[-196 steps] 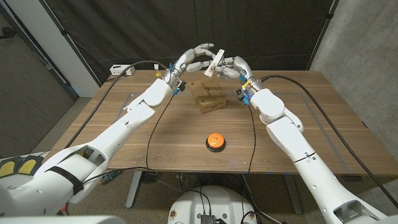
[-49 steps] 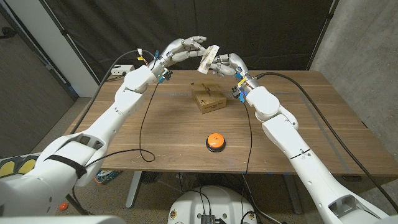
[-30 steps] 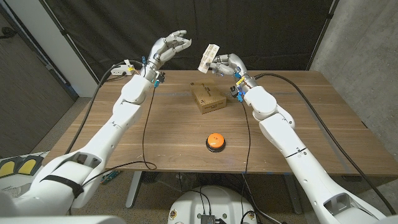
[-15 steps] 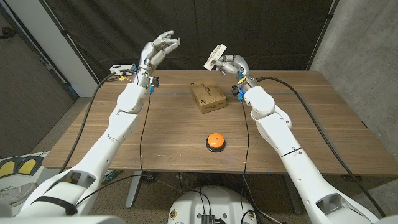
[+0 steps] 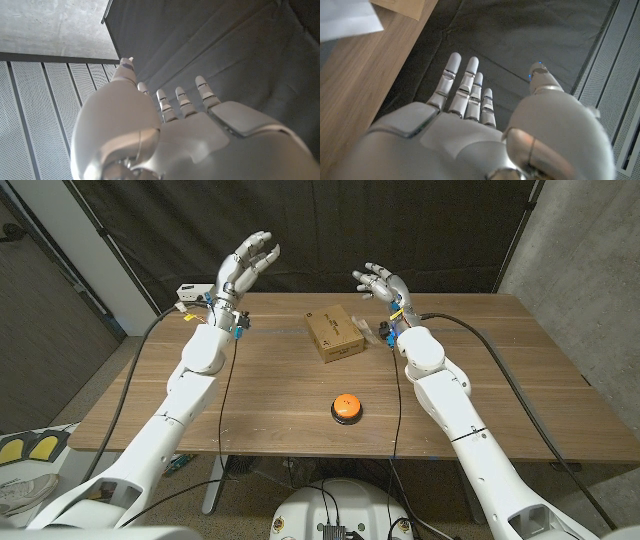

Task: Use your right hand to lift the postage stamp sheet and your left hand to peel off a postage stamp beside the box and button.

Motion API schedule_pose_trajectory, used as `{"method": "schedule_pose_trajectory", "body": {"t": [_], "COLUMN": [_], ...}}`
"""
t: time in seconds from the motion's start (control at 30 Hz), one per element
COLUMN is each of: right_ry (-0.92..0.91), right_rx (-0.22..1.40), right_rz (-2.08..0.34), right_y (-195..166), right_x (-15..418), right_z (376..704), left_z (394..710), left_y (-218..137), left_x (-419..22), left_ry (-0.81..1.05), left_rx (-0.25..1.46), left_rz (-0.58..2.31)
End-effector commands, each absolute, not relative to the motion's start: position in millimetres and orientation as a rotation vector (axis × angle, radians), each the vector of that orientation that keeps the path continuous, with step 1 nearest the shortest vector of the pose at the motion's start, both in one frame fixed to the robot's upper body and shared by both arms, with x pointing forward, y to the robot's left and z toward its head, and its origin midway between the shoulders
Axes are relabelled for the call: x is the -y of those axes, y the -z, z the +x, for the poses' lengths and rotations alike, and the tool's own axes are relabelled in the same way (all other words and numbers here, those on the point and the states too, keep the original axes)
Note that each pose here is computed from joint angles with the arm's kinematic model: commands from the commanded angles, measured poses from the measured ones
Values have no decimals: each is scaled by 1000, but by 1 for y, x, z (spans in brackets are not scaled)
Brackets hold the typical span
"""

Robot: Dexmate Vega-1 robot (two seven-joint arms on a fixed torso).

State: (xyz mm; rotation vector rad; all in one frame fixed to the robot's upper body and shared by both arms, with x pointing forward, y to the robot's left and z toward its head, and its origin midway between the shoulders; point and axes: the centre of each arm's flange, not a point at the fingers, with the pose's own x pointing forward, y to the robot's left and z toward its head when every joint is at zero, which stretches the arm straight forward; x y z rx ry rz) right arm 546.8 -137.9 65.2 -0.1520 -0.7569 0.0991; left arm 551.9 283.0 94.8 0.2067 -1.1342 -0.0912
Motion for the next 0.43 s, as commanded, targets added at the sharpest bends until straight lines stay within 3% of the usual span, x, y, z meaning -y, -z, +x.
{"method": "schedule_pose_trajectory", "body": {"t": [0.03, 0.43], "right_ry": [-32, -86], "right_rx": [768, 692], "right_rz": [-80, 10], "right_y": [-51, -38], "right_x": [151, 149], "right_z": [533, 528], "left_z": [526, 526], "left_y": [-75, -42], "left_x": [-292, -300], "left_ry": [23, -31], "left_rx": [1121, 996], "left_rz": [230, 184]}}
